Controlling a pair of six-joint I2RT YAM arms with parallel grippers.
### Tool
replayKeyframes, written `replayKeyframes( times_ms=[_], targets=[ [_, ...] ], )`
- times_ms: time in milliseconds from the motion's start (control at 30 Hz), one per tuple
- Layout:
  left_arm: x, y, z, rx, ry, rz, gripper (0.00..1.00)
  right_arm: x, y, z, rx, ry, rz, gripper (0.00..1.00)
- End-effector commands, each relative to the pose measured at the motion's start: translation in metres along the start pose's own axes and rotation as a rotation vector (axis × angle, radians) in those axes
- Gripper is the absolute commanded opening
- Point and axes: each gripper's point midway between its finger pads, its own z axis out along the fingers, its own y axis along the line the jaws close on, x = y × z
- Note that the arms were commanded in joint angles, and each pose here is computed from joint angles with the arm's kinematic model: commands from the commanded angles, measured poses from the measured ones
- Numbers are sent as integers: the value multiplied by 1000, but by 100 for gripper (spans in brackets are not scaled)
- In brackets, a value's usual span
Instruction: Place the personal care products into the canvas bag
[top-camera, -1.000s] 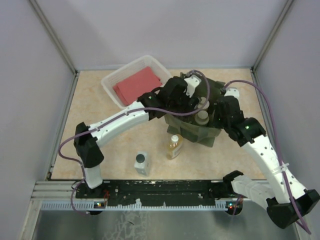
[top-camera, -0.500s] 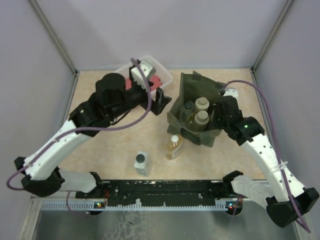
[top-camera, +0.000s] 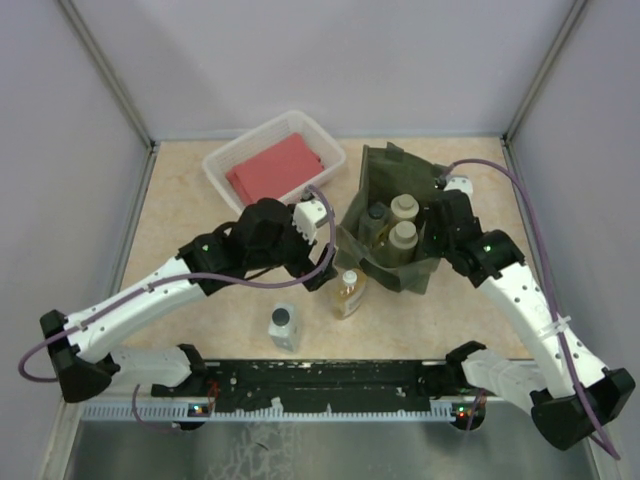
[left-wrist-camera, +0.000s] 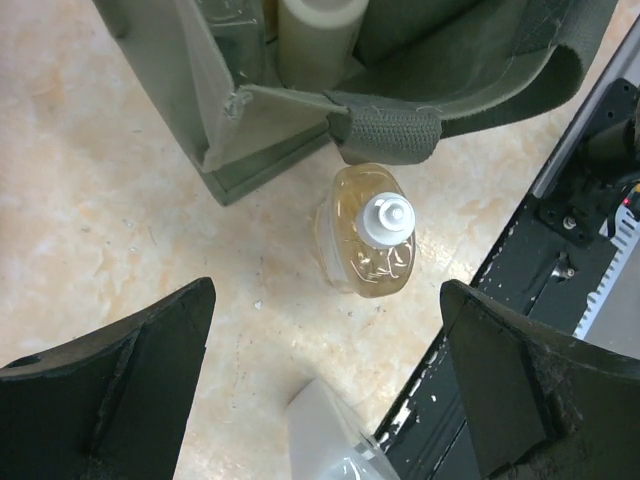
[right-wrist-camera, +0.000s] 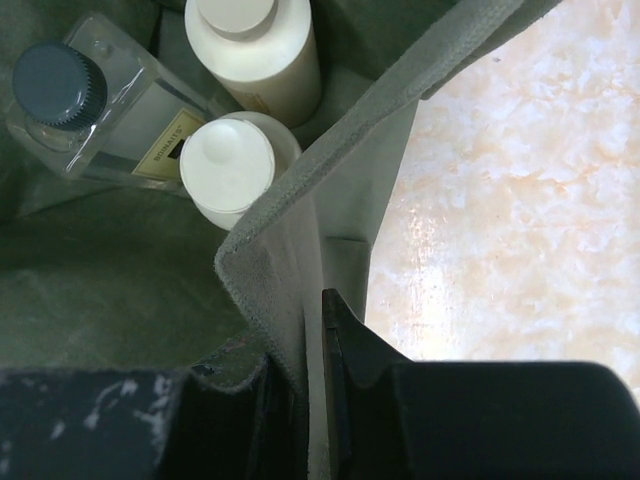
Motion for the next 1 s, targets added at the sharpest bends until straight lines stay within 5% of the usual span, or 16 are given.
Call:
replayKeyframes(
  times_ms=[0,833,900,967],
  targets=[
    [0,-14,15,54,-23,3,100,-6,4,2,1,-6,10,16],
    [90,-41,119,93,206,-31,100,-3,4,3,-6,-2,8,16],
    [90,-41,122,95,210,-31,96,-2,4,3,-4,-1,7,16],
    [89,-41,123,94,208,-28,82,-2,4,3,-3,0,7,16]
  ],
)
